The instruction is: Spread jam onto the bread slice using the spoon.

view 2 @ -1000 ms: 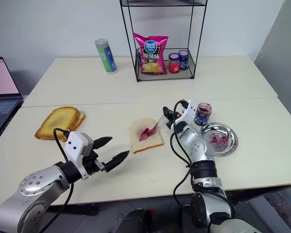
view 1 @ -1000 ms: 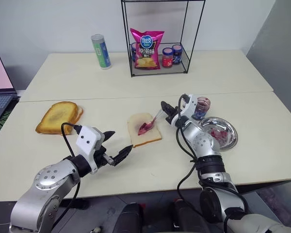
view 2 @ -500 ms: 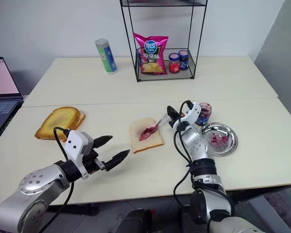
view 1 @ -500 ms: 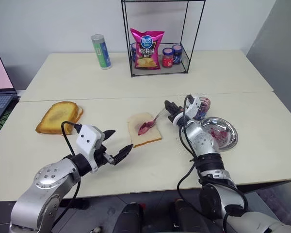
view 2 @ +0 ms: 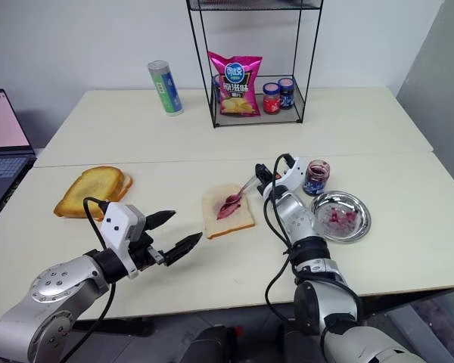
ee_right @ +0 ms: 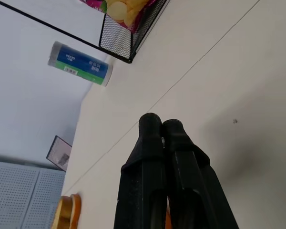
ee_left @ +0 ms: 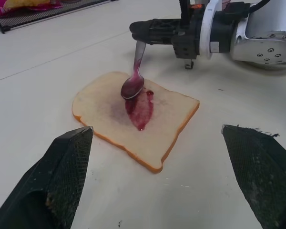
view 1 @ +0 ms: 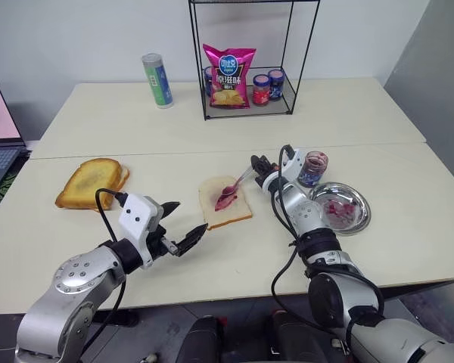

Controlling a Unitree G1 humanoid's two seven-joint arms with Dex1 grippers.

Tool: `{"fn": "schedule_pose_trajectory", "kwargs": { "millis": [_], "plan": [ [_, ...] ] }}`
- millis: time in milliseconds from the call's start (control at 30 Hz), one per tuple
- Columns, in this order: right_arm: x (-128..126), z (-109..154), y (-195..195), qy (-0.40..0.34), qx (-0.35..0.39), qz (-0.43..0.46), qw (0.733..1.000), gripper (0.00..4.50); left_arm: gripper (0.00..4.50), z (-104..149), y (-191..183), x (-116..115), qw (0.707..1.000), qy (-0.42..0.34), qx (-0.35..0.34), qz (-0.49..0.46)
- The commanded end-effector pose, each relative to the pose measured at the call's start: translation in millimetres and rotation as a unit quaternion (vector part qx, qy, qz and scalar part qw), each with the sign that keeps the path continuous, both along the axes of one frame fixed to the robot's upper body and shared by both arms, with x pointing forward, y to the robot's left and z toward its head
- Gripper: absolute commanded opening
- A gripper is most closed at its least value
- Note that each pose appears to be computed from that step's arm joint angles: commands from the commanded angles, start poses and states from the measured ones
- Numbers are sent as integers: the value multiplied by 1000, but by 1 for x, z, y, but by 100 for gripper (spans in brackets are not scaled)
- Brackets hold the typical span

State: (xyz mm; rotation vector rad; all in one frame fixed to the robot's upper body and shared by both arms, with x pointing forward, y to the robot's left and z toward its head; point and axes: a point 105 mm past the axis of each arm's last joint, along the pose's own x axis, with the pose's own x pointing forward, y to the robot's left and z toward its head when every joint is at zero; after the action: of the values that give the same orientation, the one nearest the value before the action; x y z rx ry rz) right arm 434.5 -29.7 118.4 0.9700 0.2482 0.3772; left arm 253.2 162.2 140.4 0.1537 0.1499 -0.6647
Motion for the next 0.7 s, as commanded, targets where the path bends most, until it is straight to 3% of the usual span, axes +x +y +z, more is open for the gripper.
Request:
{"fn": "schedule_pose_trajectory", "kwargs": {
  "millis": [33, 467, 700],
  "plan": [
    [-19, 35, 81, -40, 39, 85, 995, 3, 450, 8, -4, -4, 1000, -19, -2, -9],
    [-46, 31, 91, -124, -65, 145, 979, 3, 450, 6, -5, -5, 1000, -16, -2, -14],
    [-45, 15, 55, -122, -118, 131, 977, 3, 450, 5, -5, -5, 1000, -15, -1, -14]
  ]
}}
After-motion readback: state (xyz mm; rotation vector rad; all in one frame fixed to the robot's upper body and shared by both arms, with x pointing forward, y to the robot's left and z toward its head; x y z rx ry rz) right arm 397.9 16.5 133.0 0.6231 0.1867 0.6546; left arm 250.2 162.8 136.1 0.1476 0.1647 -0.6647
